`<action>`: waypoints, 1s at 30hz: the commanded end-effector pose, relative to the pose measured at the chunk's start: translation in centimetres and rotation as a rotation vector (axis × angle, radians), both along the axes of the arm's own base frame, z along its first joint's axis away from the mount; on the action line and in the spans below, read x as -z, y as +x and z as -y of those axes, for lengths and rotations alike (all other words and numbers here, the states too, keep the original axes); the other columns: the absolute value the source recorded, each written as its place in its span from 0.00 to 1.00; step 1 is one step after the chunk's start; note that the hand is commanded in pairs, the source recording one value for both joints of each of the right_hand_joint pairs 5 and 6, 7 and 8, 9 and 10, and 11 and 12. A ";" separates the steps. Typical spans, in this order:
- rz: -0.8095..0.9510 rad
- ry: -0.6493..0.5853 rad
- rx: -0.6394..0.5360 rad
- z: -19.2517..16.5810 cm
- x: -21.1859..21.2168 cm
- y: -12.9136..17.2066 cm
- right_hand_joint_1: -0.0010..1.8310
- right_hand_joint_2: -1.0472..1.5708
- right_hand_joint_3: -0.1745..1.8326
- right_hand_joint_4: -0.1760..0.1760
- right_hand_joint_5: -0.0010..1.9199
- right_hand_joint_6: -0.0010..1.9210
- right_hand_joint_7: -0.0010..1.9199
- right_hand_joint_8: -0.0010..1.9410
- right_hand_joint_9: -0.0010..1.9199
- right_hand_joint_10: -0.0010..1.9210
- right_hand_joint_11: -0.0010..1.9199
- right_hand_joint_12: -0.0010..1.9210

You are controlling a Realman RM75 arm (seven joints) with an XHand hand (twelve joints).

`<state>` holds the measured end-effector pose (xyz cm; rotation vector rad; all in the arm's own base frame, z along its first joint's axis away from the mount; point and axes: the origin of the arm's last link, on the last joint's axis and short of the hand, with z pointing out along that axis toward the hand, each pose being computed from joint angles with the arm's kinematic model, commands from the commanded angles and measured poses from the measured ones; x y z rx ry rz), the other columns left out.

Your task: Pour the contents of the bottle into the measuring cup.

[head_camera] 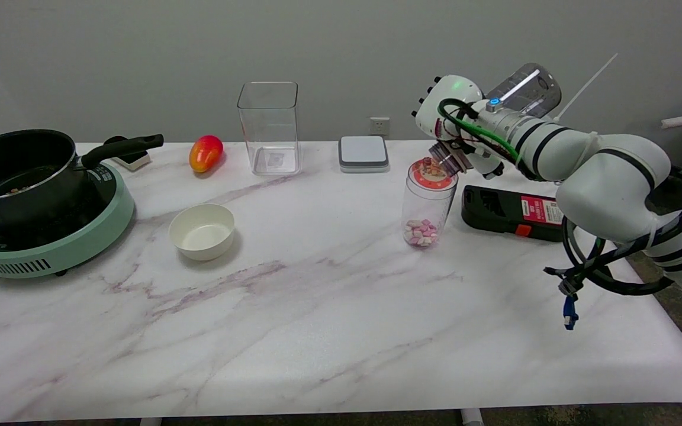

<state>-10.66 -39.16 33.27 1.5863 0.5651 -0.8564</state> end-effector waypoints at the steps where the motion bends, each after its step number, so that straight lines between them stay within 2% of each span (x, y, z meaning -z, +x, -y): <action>1: -0.030 0.033 -0.033 0.3 0.5 1.5 0.81 0.45 0.85 0.50 0.60 0.60 0.71 0.71 0.66 0.66 0.53 0.53; 20: -0.117 0.092 -0.065 0.4 1.2 2.6 0.81 0.46 0.85 0.50 0.60 0.60 0.72 0.71 0.66 0.66 0.53 0.53; 30: -0.158 0.111 -0.065 0.2 1.2 2.1 0.80 0.51 0.79 0.50 0.63 0.63 0.73 0.72 0.67 0.67 0.55 0.55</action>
